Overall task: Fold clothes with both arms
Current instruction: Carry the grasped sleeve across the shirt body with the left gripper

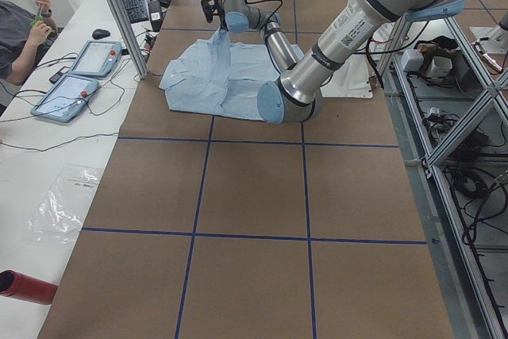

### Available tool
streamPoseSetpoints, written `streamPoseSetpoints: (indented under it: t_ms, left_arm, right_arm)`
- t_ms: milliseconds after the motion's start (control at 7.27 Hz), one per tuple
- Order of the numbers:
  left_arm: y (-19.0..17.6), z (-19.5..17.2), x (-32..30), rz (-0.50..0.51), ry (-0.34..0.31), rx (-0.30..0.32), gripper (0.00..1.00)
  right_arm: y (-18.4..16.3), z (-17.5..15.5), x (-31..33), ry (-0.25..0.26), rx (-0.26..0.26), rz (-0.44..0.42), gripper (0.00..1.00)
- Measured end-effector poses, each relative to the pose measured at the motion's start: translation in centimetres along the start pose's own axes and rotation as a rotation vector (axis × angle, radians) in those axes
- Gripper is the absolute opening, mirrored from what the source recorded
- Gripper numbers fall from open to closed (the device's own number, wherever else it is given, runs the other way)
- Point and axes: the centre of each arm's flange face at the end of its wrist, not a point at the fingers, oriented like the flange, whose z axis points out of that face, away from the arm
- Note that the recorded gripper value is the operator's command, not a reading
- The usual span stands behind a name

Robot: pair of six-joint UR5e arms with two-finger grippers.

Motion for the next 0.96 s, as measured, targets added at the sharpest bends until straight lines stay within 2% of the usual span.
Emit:
streamPoseSetpoints:
  t_ms: [275,413,550,826,963]
  left_arm:
    - [0.5,4.2,-1.3,-0.006,0.007,0.017,0.00]
    - [1.2,8.1,-2.0,-0.008,0.021,0.040,0.00]
    - [4.1,12.7,-1.9,0.001,0.027,0.047,0.99]
    - [14.9,19.8,-1.3,0.085,0.033,0.050,1.00]
    - [17.4,20.7,-1.7,0.144,0.044,0.048,1.00]
  right_arm:
    - [-0.1,0.1,0.0,0.002,-0.002,0.003,1.00]
    - [-0.1,0.2,0.0,0.002,-0.003,0.003,1.00]
    - [-0.2,0.3,0.0,0.002,-0.004,0.005,1.00]
    - [-0.4,0.2,-0.3,-0.002,-0.002,0.003,1.00]
    - [-0.5,0.2,-0.4,-0.004,0.000,0.002,1.00]
